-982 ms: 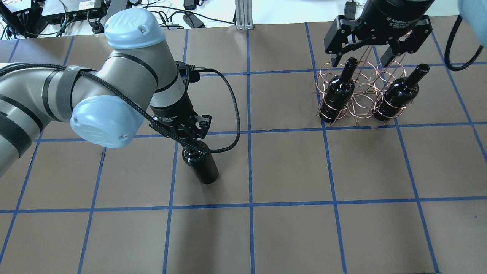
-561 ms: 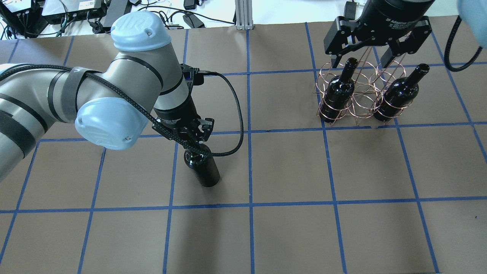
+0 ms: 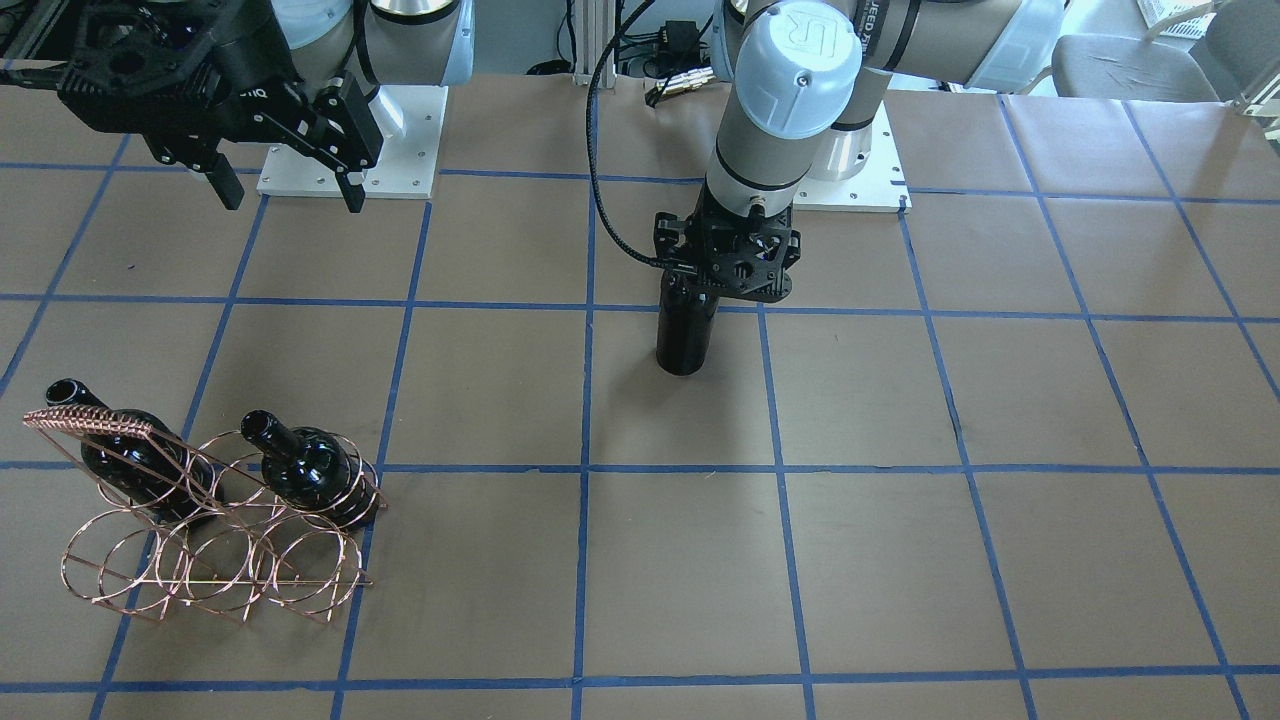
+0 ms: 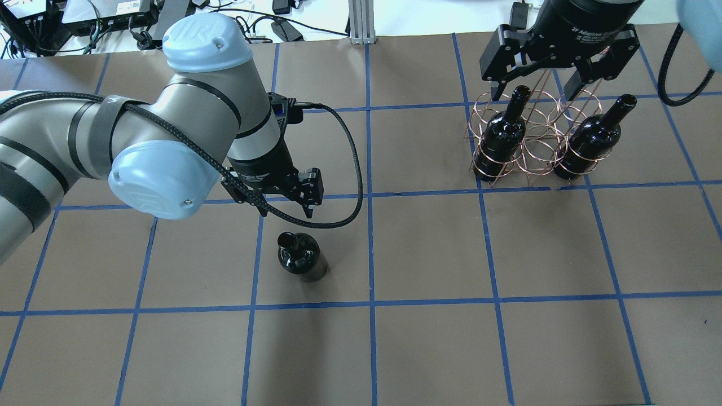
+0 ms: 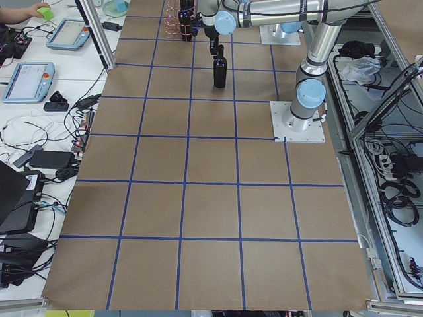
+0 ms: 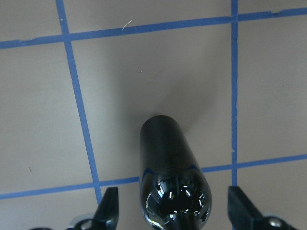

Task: Place wine into wine basket
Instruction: 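Set the bottle upright on the table, open the left gripper and withdraw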

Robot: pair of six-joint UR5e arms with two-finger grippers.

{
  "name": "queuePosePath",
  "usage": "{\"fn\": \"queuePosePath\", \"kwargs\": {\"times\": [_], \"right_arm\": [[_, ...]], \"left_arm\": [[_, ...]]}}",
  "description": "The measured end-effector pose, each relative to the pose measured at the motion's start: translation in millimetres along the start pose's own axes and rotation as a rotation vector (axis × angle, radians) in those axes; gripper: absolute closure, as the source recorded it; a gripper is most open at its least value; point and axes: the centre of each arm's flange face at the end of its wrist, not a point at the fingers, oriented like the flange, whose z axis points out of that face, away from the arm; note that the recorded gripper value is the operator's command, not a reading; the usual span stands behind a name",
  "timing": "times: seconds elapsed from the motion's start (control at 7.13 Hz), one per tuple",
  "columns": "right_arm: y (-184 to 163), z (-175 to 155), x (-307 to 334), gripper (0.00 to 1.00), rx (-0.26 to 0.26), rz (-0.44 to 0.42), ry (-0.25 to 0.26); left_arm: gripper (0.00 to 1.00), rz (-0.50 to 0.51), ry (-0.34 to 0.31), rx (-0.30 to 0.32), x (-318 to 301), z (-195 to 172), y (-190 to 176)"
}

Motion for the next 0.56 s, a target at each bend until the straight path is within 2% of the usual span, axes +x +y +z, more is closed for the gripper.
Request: {"fn": "queuePosePath", "kwargs": {"times": [0.28, 0.56], "right_arm": [[0, 0, 0, 0.00, 0.000, 0.000, 0.000], [-1, 0, 0, 0.00, 0.001, -0.006, 0.001]], "left_arm": [[0.00, -0.037, -0.006, 0.062, -19, -60, -14], [0.00, -0.109, -0.004, 0.121, -81, -132, -31]]}}
